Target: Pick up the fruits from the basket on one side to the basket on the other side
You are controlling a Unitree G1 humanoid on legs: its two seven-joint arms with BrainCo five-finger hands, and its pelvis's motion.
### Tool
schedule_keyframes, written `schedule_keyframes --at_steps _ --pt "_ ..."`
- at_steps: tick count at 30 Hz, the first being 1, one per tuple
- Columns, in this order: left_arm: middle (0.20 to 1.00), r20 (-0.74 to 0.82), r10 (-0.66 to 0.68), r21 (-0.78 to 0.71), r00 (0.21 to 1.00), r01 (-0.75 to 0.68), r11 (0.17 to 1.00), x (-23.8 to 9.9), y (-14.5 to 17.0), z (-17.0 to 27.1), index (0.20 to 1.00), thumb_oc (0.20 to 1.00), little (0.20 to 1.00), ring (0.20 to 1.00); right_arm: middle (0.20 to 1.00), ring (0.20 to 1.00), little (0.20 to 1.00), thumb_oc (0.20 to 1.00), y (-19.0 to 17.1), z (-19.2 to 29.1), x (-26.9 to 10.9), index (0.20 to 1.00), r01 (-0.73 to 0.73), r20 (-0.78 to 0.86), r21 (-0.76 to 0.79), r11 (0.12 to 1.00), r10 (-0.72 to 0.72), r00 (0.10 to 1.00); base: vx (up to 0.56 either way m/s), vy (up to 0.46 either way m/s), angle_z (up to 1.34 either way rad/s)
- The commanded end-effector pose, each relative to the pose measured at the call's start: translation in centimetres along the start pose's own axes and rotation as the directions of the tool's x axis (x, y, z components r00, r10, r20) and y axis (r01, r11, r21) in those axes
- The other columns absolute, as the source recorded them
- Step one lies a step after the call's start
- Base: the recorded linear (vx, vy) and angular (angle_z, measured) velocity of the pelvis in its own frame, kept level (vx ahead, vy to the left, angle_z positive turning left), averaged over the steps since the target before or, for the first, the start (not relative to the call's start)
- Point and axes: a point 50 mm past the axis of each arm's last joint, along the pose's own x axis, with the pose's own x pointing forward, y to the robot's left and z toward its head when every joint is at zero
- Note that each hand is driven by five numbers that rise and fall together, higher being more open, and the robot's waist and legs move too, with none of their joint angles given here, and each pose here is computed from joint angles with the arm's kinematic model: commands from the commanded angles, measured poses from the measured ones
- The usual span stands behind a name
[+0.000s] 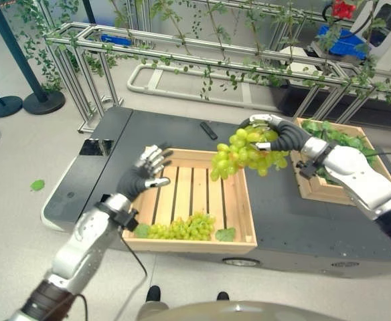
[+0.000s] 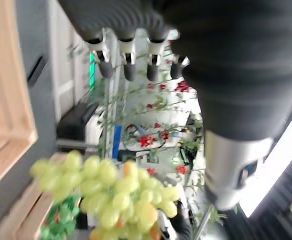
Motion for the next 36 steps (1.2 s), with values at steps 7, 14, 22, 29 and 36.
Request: schedule_keyframes --at_steps 7,14,22,29,36 --pt "1.0 0.181 -0.113 0.531 0.977 0.0 0.848 0.8 1.0 6.6 1.0 1.0 1.0 1.0 0.2 0.2 0.2 0.2 -0.8 4.4 2.1 0.2 -0.054 0.13 -0.17 0.984 0.076 0.989 0.0 0.0 0.0" --pt "1.0 0.186 -0.172 0.67 0.967 0.003 0.742 1.6 1.0 8.0 1.0 1.0 1.0 1.0 0.2 0.2 0.2 0.2 -0.4 4.9 3.2 0.2 -0.085 0.142 -0.14 0.987 0.104 0.984 0.0 0.0 0.0" --pt "1.0 0.171 -0.225 0.69 0.959 0.047 0.722 1.7 0.1 8.2 1.0 1.0 1.0 1.0 0.2 0.2 0.2 0.2 -0.4 6.3 4.4 0.2 -0.104 0.171 -0.169 0.98 0.133 0.976 0.0 0.0 0.0" --pt "1.0 0.171 -0.246 0.672 0.954 0.069 0.737 2.0 -0.6 8.0 1.0 1.0 1.0 1.0 0.2 0.2 0.2 0.2 -0.6 7.0 4.8 0.2 -0.085 0.193 -0.183 0.979 0.121 0.974 0.0 0.0 0.0" --pt "1.0 0.168 -0.254 0.617 0.952 0.1 0.781 2.0 -1.1 7.5 1.0 1.0 1.0 1.0 0.2 0.2 0.2 0.2 -1.4 8.0 4.9 0.2 -0.046 0.225 -0.207 0.977 0.093 0.97 0.0 0.0 -0.06"
